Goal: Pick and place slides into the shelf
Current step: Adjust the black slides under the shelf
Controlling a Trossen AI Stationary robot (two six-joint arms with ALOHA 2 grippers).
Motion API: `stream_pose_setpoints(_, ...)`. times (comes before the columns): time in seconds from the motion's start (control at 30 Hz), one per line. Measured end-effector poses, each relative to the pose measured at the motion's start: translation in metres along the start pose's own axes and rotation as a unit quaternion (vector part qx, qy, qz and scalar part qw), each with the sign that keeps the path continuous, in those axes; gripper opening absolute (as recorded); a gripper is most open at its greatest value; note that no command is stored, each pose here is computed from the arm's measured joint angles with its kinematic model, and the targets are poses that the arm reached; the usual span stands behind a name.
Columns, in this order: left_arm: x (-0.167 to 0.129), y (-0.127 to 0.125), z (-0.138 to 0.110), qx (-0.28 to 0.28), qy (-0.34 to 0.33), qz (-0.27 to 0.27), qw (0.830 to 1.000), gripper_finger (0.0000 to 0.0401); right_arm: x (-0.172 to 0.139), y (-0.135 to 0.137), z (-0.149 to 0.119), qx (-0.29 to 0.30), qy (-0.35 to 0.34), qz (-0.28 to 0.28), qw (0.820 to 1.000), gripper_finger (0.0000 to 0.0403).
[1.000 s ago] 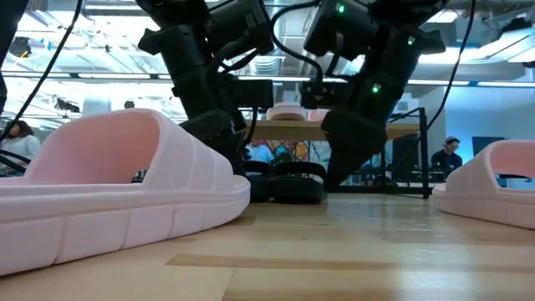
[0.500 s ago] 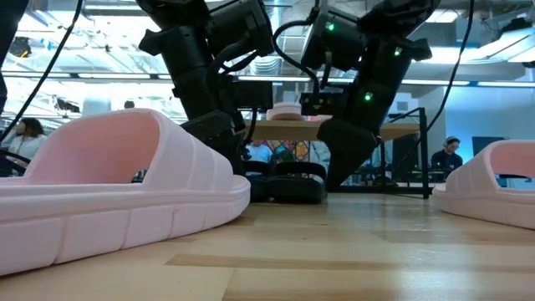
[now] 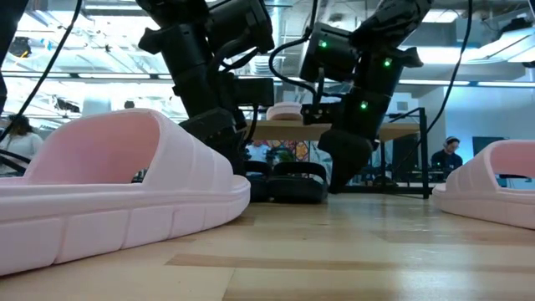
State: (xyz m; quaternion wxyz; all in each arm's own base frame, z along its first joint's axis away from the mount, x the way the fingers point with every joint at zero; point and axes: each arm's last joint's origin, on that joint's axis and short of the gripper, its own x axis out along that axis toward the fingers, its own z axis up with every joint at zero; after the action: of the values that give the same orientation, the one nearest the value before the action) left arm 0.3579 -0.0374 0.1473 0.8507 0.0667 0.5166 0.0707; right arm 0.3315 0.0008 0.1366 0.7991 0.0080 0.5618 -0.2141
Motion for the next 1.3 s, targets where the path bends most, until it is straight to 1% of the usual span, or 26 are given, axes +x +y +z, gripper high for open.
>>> stream_pose_setpoints(0.2, 0.000, 0.000, 0.000, -0.001, 0.001, 0.000, 1.000, 0.0048, 0.004, -0.011, 0.001, 0.009, 0.014, -0.009, 1.000, 0.0065)
stream_pose_setpoints(0.5, 0.000, 0.000, 0.000, -0.001, 0.002, 0.000, 1.000, 0.0048, 0.009, -0.025, 0.005, 0.015, 0.015, -0.013, 1.000, 0.0065)
stream_pose_setpoints(1.1, 0.000, 0.000, 0.002, -0.006, -0.012, -0.002, 1.000, 0.0048, 0.010, -0.026, 0.013, -0.022, -0.019, -0.003, 1.000, 0.0065)
stream_pose_setpoints(1.3, 0.000, 0.000, 0.003, -0.003, -0.017, -0.003, 1.000, 0.0048, 0.012, -0.032, 0.015, -0.016, -0.025, -0.004, 1.000, 0.0065)
